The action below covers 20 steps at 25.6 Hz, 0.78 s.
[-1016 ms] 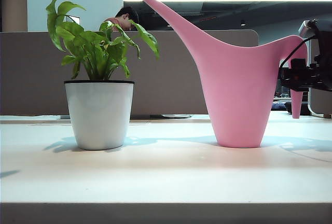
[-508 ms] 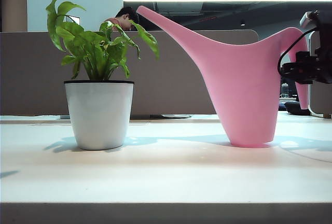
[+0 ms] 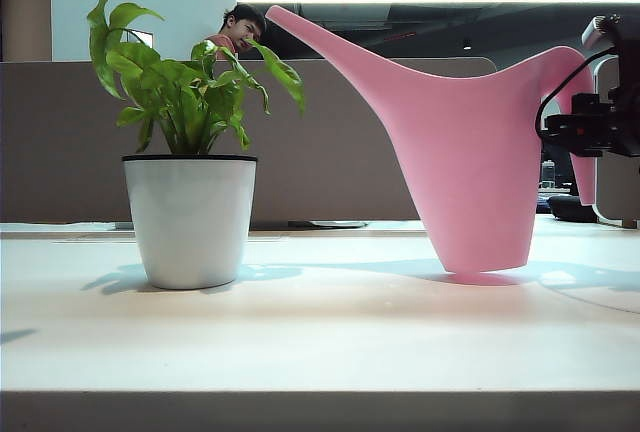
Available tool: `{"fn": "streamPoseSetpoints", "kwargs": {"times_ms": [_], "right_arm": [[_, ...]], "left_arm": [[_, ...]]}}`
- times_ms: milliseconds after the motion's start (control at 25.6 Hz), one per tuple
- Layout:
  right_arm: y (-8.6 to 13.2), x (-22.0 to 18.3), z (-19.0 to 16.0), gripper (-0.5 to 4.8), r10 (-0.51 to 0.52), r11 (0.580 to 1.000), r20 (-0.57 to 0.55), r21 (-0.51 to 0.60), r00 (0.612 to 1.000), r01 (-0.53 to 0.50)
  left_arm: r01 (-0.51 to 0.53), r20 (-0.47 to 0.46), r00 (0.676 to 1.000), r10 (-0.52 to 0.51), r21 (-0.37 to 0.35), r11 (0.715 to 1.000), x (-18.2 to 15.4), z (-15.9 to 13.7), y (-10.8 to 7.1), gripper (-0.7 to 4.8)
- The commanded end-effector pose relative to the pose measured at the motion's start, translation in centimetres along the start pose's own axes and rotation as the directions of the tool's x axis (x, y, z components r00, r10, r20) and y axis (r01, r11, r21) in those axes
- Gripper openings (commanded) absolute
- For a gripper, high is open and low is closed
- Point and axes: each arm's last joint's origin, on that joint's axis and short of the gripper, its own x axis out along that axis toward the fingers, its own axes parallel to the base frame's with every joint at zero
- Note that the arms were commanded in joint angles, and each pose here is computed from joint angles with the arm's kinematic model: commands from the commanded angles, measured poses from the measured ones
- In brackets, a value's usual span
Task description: Pick up the watering can from the table, water the potted plant, and put the can back.
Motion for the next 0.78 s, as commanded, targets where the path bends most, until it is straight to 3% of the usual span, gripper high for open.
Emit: {"fn": "streamPoseSetpoints", "kwargs": {"times_ms": [39, 782], "right_arm": [[0.0, -0.1, 1.7, 0.79, 0.003, 1.000, 0.115, -0.007, 0.993, -0.002], [0.4, -2.2, 7.1, 0.80, 0.001, 0.970, 0.251, -0.236, 0.968, 0.060]], "left_arm": [[-0.003, 0.010, 1.000, 0.003, 0.004, 1.000, -0.1, 0.1, 0.0, -0.05], [-0.002, -0.002, 1.000, 0.002, 0.000, 1.000, -0.1, 0.0, 0.0, -0.05]]}}
